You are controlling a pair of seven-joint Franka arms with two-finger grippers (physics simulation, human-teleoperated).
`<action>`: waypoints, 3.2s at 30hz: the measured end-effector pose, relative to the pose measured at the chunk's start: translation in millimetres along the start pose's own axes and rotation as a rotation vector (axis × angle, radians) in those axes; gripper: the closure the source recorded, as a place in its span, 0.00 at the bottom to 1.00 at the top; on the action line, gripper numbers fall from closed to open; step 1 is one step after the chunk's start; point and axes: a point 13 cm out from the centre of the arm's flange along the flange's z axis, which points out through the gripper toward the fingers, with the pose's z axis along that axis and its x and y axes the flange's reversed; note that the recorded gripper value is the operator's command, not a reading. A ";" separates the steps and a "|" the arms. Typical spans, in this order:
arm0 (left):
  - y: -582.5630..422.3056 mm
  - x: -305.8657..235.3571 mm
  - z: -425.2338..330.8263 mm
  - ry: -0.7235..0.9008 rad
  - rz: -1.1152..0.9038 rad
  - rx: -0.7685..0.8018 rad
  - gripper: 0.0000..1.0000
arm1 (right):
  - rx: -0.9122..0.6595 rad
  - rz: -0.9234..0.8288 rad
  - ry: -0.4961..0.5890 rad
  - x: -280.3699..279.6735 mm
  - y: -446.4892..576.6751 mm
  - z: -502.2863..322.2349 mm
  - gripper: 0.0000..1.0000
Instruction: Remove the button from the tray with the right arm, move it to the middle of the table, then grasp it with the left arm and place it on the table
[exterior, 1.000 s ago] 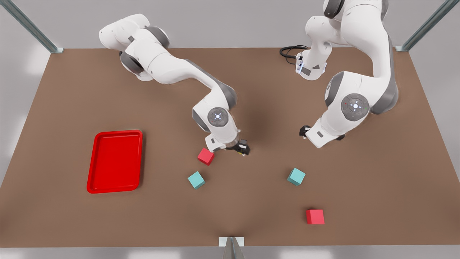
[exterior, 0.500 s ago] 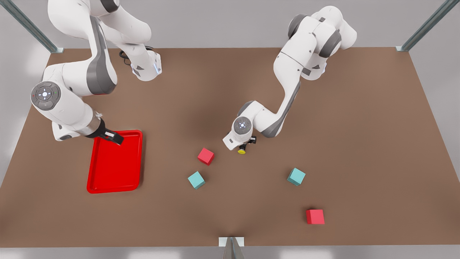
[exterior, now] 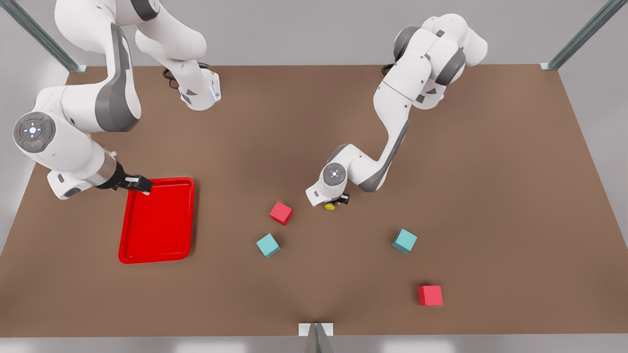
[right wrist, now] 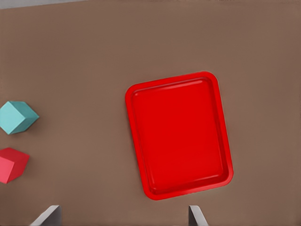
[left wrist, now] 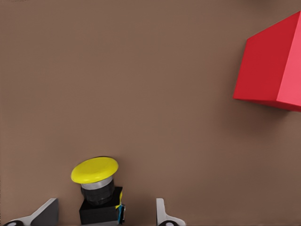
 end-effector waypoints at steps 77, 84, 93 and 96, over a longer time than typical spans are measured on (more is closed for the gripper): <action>35.6 -15.8 -85.6 -0.388 -0.603 -0.591 0.52 | 0.011 -0.217 -0.001 -1.8 -2.3 -0.1 0.00; 55.3 5.5 -42.4 -0.687 -1.034 -0.670 0.52 | 0.011 -0.217 -0.001 -1.9 -2.7 -0.1 0.00; 103.1 8.2 -17.5 -1.094 -1.253 -0.659 0.52 | 0.011 -0.218 -0.001 -1.9 -2.7 -0.1 0.00; 115.1 10.9 -11.6 -1.197 -1.246 -0.651 0.52 | 0.011 -0.218 -0.001 -1.9 -2.7 -0.1 0.00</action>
